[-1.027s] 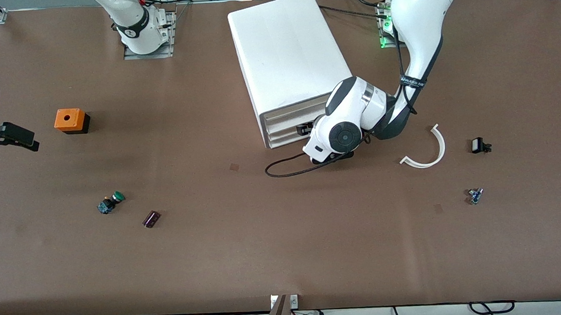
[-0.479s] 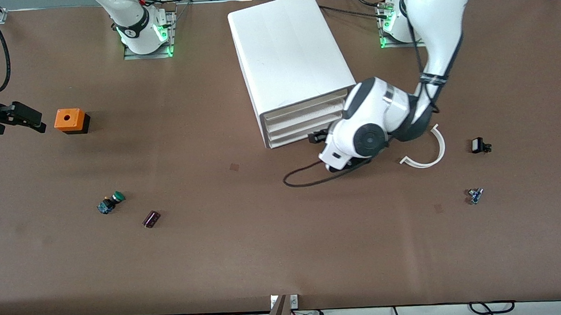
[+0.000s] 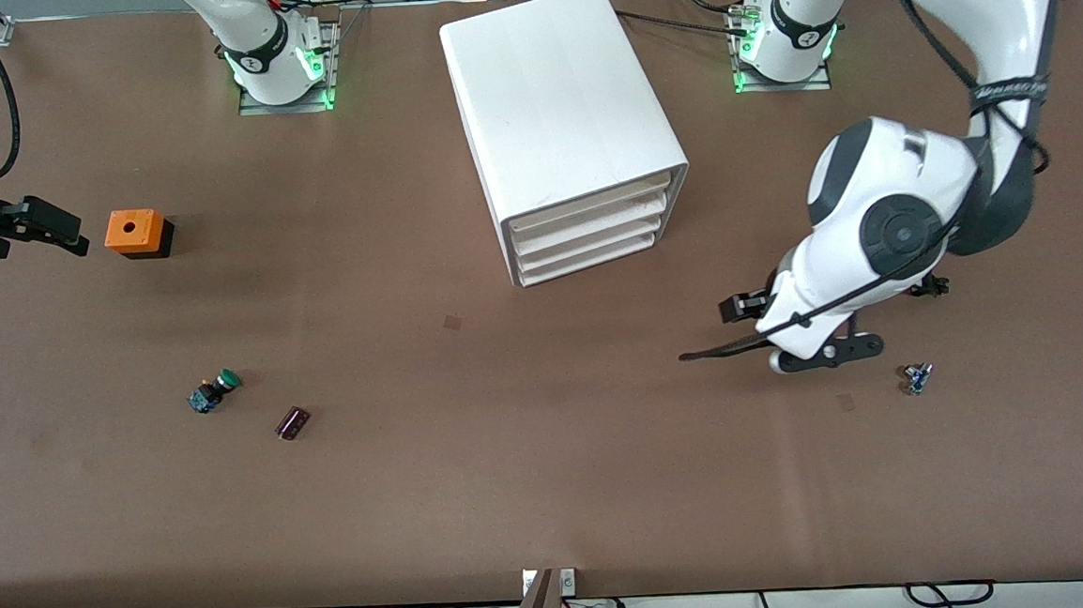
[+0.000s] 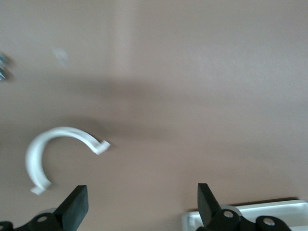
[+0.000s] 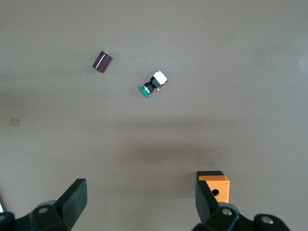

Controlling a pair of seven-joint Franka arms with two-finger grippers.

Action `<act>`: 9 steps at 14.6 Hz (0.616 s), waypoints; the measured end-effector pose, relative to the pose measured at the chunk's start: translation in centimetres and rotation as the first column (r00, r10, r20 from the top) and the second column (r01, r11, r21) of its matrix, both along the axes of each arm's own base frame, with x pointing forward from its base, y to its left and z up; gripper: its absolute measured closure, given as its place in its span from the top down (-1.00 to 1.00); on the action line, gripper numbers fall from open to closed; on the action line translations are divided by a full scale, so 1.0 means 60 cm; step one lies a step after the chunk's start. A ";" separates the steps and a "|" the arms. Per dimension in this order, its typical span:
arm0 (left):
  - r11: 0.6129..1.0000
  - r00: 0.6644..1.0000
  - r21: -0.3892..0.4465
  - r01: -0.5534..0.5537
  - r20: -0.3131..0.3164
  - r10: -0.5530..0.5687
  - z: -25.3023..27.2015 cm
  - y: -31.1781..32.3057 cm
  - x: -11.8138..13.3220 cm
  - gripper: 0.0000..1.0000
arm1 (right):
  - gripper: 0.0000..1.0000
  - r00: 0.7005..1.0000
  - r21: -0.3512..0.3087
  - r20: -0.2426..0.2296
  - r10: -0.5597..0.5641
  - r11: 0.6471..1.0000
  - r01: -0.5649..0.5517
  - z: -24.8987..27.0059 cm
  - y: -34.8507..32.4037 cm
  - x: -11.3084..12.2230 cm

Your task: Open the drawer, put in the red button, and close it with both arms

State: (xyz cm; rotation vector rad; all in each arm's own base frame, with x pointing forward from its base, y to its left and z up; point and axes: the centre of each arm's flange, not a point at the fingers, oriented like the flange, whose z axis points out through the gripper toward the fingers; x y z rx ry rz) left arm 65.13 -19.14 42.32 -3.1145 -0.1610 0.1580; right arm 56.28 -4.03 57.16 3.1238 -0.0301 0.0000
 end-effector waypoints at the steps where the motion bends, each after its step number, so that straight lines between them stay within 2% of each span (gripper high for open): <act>1: 0.999 0.999 0.012 0.040 0.009 -0.040 0.030 0.022 -0.003 1.00 | 1.00 1.000 0.000 -0.004 0.000 1.000 0.000 0.000 0.000 -0.001; 4: 0.996 0.996 0.034 0.083 0.003 -0.084 0.133 0.123 -0.026 1.00 | 1.00 1.000 0.001 -0.013 0.000 1.000 0.000 -0.005 0.000 -0.004; 7: 0.991 0.991 -0.014 0.131 0.008 -0.131 0.204 0.230 -0.049 1.00 | 1.00 1.000 0.001 -0.015 0.000 1.000 0.000 -0.011 0.000 -0.004; 9: 0.991 0.991 -0.015 0.132 0.032 -0.131 0.235 0.274 -0.065 1.00 | 1.00 1.000 0.001 -0.013 0.000 1.000 0.000 -0.011 0.000 -0.004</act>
